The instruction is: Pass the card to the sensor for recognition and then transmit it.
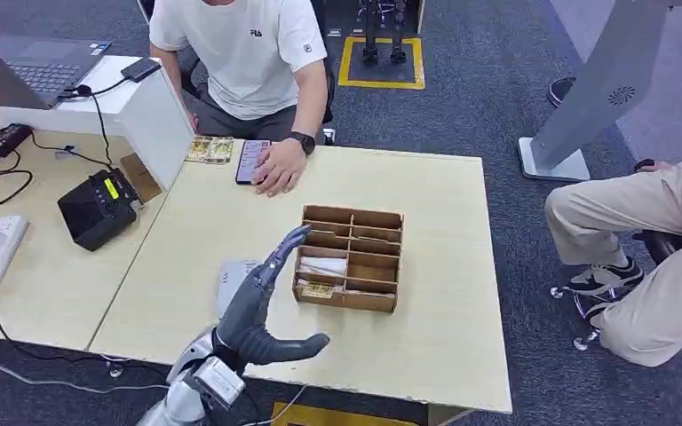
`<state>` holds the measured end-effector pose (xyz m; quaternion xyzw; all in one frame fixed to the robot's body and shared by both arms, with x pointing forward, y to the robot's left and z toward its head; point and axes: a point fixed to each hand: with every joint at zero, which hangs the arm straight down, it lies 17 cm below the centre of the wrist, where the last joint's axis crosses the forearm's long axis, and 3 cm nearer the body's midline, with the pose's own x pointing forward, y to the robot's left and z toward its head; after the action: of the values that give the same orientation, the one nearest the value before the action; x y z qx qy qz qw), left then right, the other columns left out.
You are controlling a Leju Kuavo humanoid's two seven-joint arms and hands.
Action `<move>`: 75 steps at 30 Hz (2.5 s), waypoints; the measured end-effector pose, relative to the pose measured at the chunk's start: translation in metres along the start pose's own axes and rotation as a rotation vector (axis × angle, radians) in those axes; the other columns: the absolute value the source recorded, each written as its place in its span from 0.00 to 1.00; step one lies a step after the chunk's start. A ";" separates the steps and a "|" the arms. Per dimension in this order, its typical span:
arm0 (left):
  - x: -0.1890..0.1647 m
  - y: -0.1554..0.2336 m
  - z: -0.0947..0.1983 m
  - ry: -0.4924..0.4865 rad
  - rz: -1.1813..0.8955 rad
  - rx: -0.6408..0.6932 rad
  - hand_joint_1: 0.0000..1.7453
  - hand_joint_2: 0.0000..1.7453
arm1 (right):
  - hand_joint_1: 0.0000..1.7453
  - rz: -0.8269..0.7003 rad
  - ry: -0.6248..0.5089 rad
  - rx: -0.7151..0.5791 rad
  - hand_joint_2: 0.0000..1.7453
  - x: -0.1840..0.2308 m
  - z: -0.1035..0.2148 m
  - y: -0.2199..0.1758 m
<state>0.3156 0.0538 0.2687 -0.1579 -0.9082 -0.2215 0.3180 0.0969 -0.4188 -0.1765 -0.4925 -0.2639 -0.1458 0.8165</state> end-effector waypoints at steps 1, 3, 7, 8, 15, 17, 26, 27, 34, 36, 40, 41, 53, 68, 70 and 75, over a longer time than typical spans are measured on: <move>0.003 -0.006 0.001 -0.009 0.007 -0.019 0.00 1.00 | 0.00 0.000 -0.002 0.000 1.00 0.000 0.000 0.000; 0.006 -0.014 0.003 -0.016 0.020 -0.048 0.00 1.00 | 0.00 0.001 -0.007 0.000 1.00 0.001 0.000 0.000; 0.005 -0.029 0.008 -0.009 0.009 -0.112 0.00 1.00 | 0.00 0.001 -0.010 -0.001 1.00 0.002 -0.001 0.000; 0.003 -0.033 0.009 -0.001 -0.006 -0.130 0.00 1.00 | 0.00 0.002 -0.010 0.000 1.00 0.002 -0.001 0.000; -0.032 -0.054 0.023 0.110 -0.275 -0.267 0.00 1.00 | 0.00 0.011 -0.001 0.005 1.00 0.000 -0.001 0.000; -0.035 -0.056 0.024 0.115 -0.291 -0.282 0.00 1.00 | 0.00 0.011 -0.001 0.005 1.00 0.000 -0.001 0.000; -0.076 -0.070 0.030 0.202 -0.645 -0.430 0.00 1.00 | 0.00 0.025 0.013 0.005 1.00 -0.002 -0.003 -0.001; -0.077 -0.072 0.031 0.201 -0.645 -0.438 0.00 1.00 | 0.00 0.026 0.013 0.005 1.00 -0.002 -0.003 -0.001; -0.091 -0.070 0.031 0.235 -0.724 -0.455 0.00 1.00 | 0.00 0.036 0.009 0.007 1.00 -0.002 -0.004 -0.002; -0.097 -0.068 0.032 0.257 -0.753 -0.448 0.00 1.00 | 0.00 0.039 0.010 0.006 1.00 -0.002 -0.004 -0.002; -0.103 -0.062 0.029 0.291 -0.779 -0.400 0.00 1.00 | 0.00 0.040 0.018 0.006 1.00 -0.003 -0.004 -0.002; -0.105 -0.060 0.028 0.300 -0.796 -0.390 0.00 1.00 | 0.00 0.041 0.017 0.007 1.00 -0.003 -0.004 -0.002; -0.130 -0.064 0.035 0.399 -0.873 -0.367 0.00 1.00 | 0.00 0.052 0.022 0.013 1.00 -0.004 -0.004 -0.001; -0.151 -0.081 0.048 0.464 -0.883 -0.389 0.00 1.00 | 0.00 0.065 0.022 0.020 1.00 -0.004 -0.004 0.000; -0.153 -0.083 0.048 0.469 -0.889 -0.382 0.00 1.00 | 0.00 0.063 0.021 0.019 1.00 -0.004 -0.004 0.000; -0.156 -0.086 0.049 0.482 -0.891 -0.375 0.00 1.00 | 0.00 0.063 0.019 0.019 1.00 -0.004 -0.004 0.000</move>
<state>0.3709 -0.0173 0.1076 0.2439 -0.7334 -0.5230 0.3592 0.0947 -0.4228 -0.1800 -0.4912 -0.2417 -0.1221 0.8279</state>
